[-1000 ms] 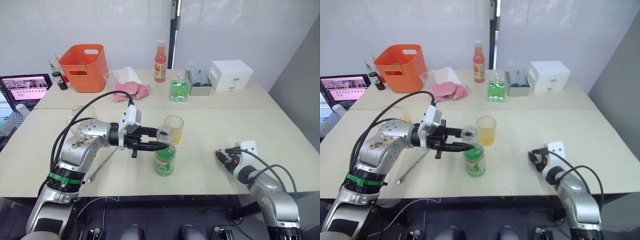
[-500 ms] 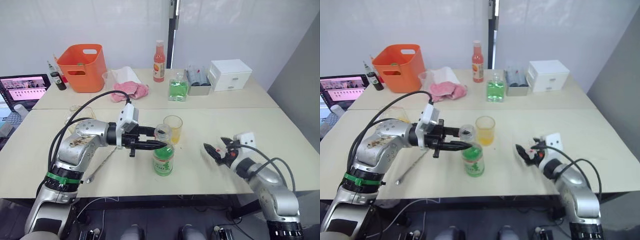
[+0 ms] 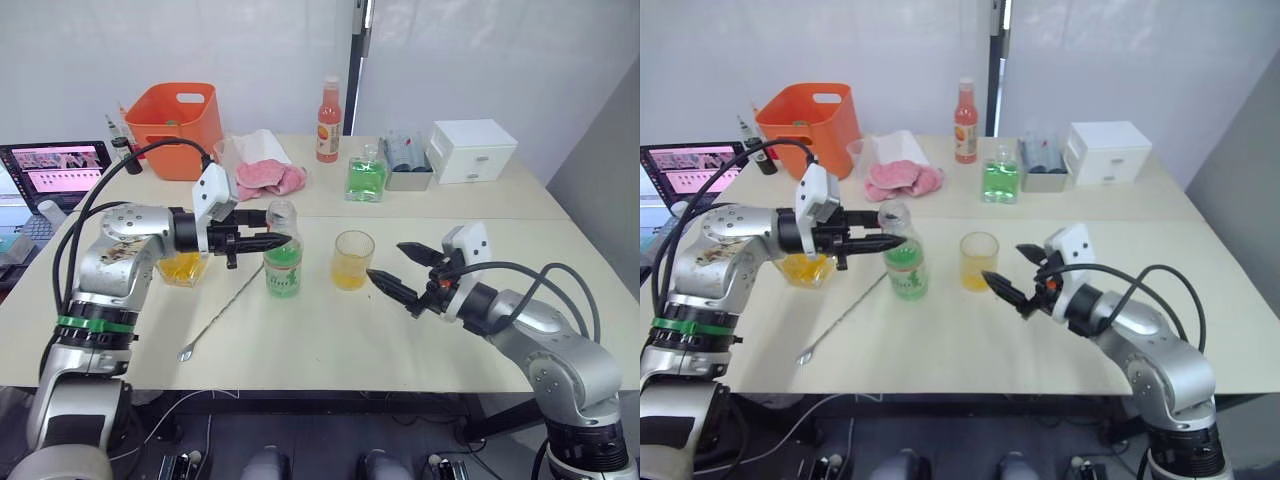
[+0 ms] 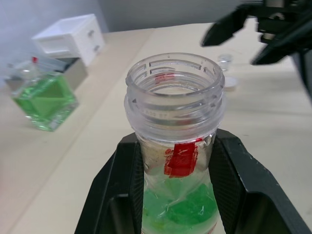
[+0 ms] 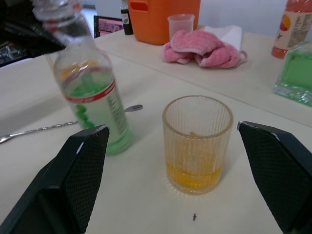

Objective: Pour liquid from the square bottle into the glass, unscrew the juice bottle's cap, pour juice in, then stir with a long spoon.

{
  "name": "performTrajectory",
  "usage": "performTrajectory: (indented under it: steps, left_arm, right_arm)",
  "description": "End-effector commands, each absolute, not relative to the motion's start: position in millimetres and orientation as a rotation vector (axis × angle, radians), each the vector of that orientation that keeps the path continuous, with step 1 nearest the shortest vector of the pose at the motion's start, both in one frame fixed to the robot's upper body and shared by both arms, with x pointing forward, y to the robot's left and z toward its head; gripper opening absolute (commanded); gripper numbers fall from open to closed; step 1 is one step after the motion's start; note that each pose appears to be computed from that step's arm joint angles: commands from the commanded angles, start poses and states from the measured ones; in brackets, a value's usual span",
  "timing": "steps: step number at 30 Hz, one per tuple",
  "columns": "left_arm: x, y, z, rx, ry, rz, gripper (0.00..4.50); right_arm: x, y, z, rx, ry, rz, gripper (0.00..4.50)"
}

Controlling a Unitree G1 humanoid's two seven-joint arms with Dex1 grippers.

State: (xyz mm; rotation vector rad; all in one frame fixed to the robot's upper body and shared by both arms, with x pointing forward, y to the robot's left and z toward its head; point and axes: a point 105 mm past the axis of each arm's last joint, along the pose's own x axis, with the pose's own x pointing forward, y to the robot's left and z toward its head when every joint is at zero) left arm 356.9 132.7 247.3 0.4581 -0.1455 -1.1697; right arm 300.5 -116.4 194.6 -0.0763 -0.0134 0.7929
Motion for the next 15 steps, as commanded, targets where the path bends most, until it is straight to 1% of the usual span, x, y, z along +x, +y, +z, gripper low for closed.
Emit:
performTrajectory:
  steps: [1,4,9,15]
  left_arm:
    - [369.7,124.2,271.7,0.587,-0.324,-1.08,1.47]
    - [385.8,109.2,276.4,0.643,-0.423,-1.027,1.47]
    - [408.6,90.8,278.9,0.779,-0.538,-0.929,1.47]
    - [418.0,68.0,268.1,0.914,-0.616,-0.878,1.47]
  right_arm:
    - [303.2,-118.5,199.4,-0.117,-0.037,0.766,4.45]
    - [304.6,-117.8,197.4,-0.112,-0.031,0.755,4.45]
    - [304.8,-115.1,195.0,-0.099,-0.019,0.745,4.45]
    - [306.9,-117.1,195.4,-0.097,-0.03,0.7,4.45]
